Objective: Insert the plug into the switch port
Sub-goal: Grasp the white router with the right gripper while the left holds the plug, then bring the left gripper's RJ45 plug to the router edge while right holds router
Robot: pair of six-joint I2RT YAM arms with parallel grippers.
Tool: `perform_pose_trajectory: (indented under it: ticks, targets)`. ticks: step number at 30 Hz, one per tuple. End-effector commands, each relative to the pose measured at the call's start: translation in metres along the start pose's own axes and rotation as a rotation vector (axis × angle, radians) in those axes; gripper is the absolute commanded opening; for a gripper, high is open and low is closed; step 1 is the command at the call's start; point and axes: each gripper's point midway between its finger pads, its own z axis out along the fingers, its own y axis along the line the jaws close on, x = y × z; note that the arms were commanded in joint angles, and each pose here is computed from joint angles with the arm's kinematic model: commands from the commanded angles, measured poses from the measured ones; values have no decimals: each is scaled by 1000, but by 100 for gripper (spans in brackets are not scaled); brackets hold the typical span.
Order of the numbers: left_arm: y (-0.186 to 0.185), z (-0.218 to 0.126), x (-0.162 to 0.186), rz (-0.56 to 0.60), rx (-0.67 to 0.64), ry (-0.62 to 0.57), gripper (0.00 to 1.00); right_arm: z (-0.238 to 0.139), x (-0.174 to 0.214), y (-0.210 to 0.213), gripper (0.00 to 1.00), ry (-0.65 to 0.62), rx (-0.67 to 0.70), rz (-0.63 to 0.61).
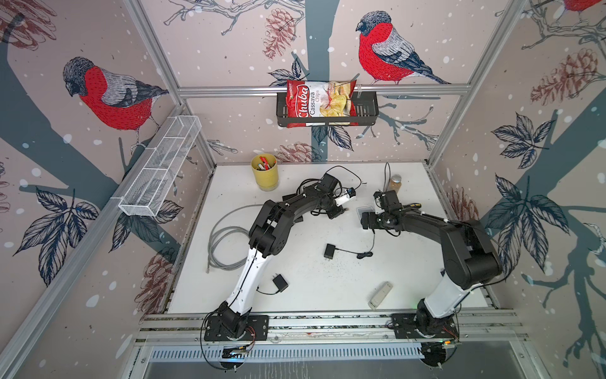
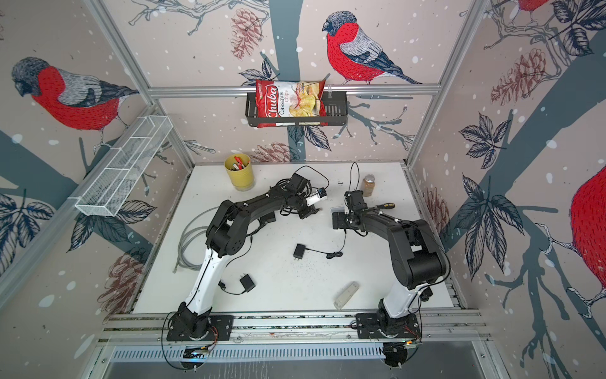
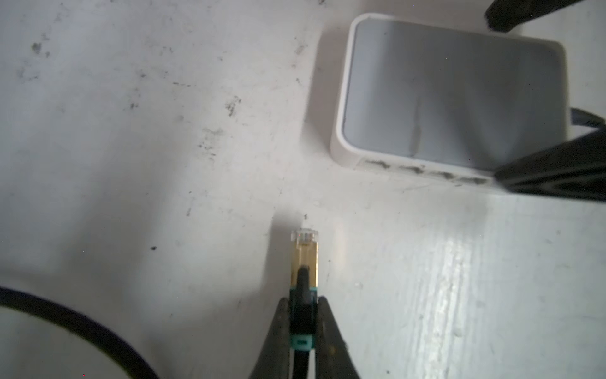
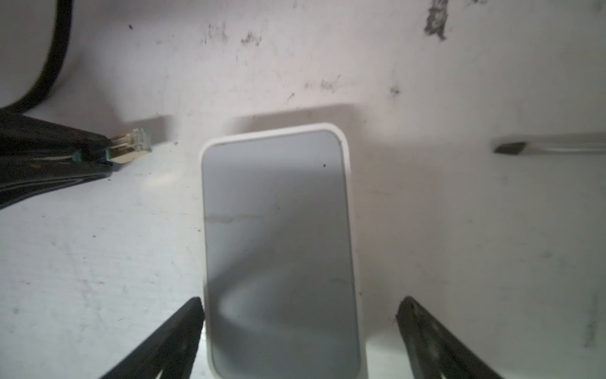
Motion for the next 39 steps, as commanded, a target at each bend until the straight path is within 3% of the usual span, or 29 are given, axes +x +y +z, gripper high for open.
perform_pose_trajectory:
  ticks: [1,5,9,19,39]
  targets:
    - [-3,1,-6,54,-20,-2,2,-10,-13,0,92,-35,-107,105]
    - [-6,7,-11,78,-10,-11,2,-9,-27,-9,84,-62,-194,234]
    - [-12,13,-17,107,3,-11,2,-2,-38,-7,80,-69,-212,270]
    - [-27,19,-24,139,38,-16,2,26,-30,-6,79,1,-119,211]
    - [-31,20,-34,170,-49,-20,3,31,-13,-9,68,34,-110,209]
